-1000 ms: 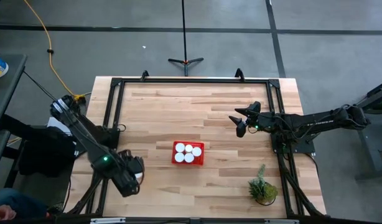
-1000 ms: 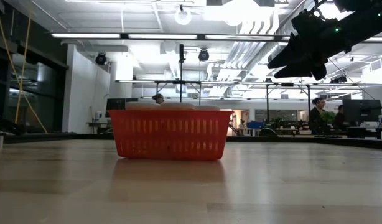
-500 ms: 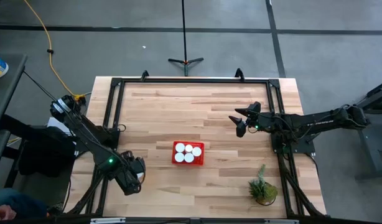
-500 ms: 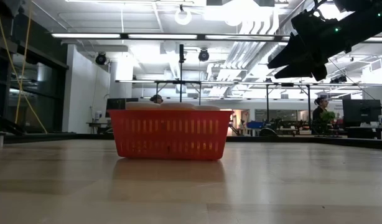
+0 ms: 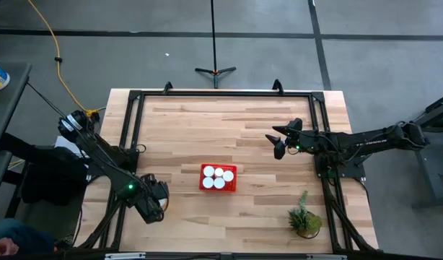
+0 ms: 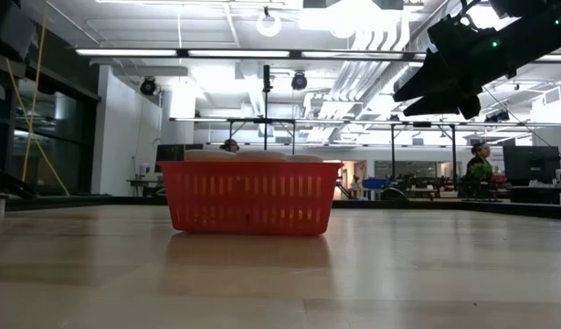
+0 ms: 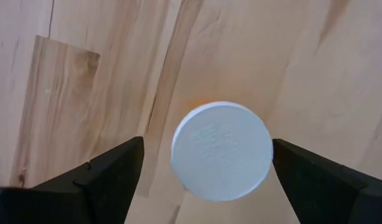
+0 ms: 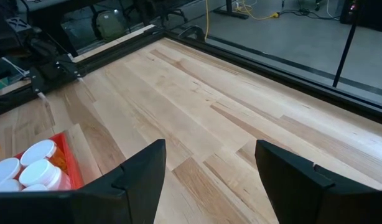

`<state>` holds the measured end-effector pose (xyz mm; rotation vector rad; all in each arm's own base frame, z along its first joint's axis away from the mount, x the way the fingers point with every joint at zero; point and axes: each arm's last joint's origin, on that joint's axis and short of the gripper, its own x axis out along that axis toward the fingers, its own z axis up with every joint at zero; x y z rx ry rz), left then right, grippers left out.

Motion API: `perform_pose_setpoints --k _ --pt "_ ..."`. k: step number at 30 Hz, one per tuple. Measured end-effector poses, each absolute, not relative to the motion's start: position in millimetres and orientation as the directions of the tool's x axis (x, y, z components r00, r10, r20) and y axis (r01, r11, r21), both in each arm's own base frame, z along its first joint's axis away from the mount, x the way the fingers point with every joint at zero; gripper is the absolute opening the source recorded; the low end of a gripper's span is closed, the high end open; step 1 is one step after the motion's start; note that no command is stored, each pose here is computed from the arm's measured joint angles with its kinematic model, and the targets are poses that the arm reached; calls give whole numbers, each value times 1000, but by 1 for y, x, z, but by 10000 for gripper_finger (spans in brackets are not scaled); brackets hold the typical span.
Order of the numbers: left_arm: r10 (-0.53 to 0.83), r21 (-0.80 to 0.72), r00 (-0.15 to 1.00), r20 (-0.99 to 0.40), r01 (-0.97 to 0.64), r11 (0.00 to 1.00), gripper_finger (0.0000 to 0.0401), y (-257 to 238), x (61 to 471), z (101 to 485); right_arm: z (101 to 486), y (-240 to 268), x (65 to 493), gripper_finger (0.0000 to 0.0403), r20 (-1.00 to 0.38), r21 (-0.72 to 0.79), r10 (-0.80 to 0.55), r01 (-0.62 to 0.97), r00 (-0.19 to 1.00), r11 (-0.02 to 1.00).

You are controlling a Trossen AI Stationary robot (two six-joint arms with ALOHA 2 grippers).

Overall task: Pick and place pill bottles into a basket
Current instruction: Put the orange pill bottle into the red bin

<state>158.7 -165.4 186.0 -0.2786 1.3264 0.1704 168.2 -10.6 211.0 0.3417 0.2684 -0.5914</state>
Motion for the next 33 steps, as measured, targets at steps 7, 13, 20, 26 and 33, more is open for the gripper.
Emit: perform_pose_setpoints --k 7,13,20,26,33 --pt "-48 -120 254 -966 -275 954 383 -165 158 178 211 -11 168 238 -342 236 -496 584 798 777" --pt "-54 -132 278 -959 -269 954 383 -164 158 171 211 -11 168 239 -342 236 -496 584 798 777" --pt "-31 -103 300 -953 -227 968 383 -163 158 171 211 -11 168 238 -341 236 -496 584 798 777" --pt "-32 -103 299 -954 -224 969 383 -163 158 171 211 -11 168 239 -341 236 -496 584 798 777" --pt "-38 -106 292 -956 -223 969 383 -163 158 171 211 -11 168 238 -341 236 -496 584 798 777"
